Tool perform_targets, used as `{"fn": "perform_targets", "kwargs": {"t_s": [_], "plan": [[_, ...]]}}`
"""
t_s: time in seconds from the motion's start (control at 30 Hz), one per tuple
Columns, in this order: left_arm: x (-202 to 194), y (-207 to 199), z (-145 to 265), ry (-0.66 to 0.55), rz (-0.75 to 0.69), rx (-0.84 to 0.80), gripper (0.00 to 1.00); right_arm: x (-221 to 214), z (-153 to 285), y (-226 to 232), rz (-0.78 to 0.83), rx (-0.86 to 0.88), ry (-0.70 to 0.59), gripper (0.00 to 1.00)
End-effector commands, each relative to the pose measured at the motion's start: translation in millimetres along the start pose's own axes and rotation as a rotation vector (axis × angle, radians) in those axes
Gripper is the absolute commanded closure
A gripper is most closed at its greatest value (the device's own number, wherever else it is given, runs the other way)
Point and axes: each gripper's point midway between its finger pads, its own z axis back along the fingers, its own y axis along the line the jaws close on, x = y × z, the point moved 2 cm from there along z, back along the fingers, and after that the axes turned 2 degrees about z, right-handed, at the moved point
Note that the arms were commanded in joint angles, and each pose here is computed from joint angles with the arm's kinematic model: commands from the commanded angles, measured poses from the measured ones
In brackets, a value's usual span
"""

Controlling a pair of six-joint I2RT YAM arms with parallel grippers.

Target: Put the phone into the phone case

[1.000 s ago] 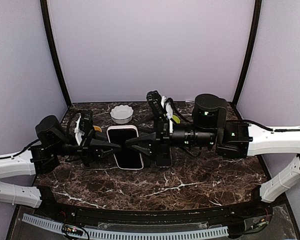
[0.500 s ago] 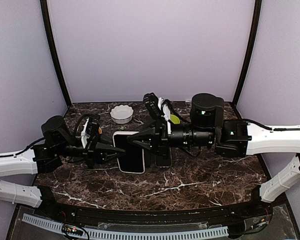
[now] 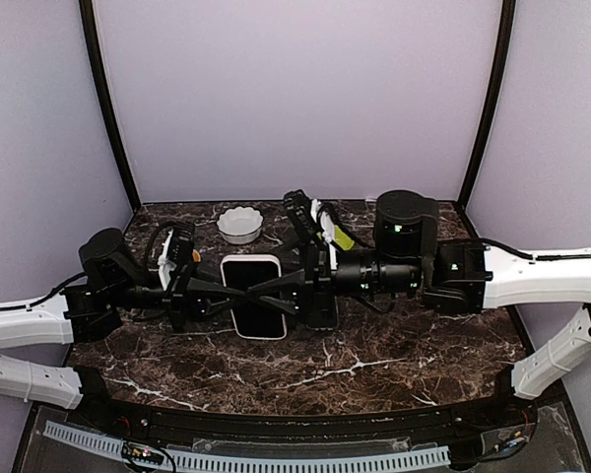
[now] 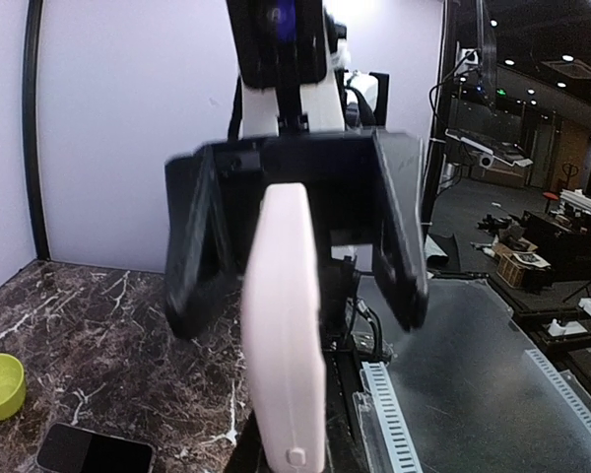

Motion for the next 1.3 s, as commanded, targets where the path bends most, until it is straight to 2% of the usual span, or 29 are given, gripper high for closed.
{"fn": "perform_targets", "kwargs": {"t_s": [0.0,0.07,0.13,0.17,0.23,0.27,0.4,0.47,0.5,0.53,0.63,0.77,0.9,1.03,1.27], "plan": [[49,-12,15,-0.188,-0.1,0.033,1.0,-19,0,-4,-0.083,-0.008,0.015,0.32],[51,-12,16,-0.196,-0.097,0.037,1.0,-27,-2,-5,-0.112,-0.003,0.027,0.42],[52,-13,15,-0.198,-0.082,0.026,1.0,-32,-1,-4,-0.131,0.006,0.023,0.55],[52,-13,14,-0.198,-0.069,0.021,1.0,-32,0,-4,-0.135,0.004,0.013,0.64],[51,-14,14,-0.197,-0.063,0.011,1.0,-31,3,-5,-0.138,-0.012,-0.005,0.92],[50,-14,13,-0.192,-0.062,0.007,1.0,-29,5,-7,-0.137,-0.027,-0.02,1.0],[45,-9,9,-0.164,-0.051,0.021,1.0,-17,19,-16,-0.145,-0.104,-0.084,1.0],[43,4,7,-0.157,-0.035,0.085,0.66,-15,27,-27,-0.184,-0.154,-0.078,1.0],[44,19,8,-0.168,-0.021,0.179,0.26,-15,31,-34,-0.212,-0.175,-0.064,1.0],[37,30,7,-0.14,-0.008,0.242,0.07,-18,35,-43,-0.244,-0.207,-0.039,1.0],[26,80,20,-0.073,0.018,0.563,0.02,-47,57,-78,-0.354,-0.362,0.086,1.0],[13,113,34,0.026,0.006,0.787,0.01,-117,105,-130,-0.624,-0.59,0.285,1.0],[8,119,34,0.062,0.011,0.817,0.01,-165,137,-158,-0.826,-0.625,0.314,1.0],[6,116,31,0.061,0.007,0.788,0.01,-192,147,-185,-0.898,-0.629,0.365,1.0],[6,113,28,0.072,-0.004,0.761,0.01,-217,141,-208,-1.019,-0.506,0.391,1.0]]}}
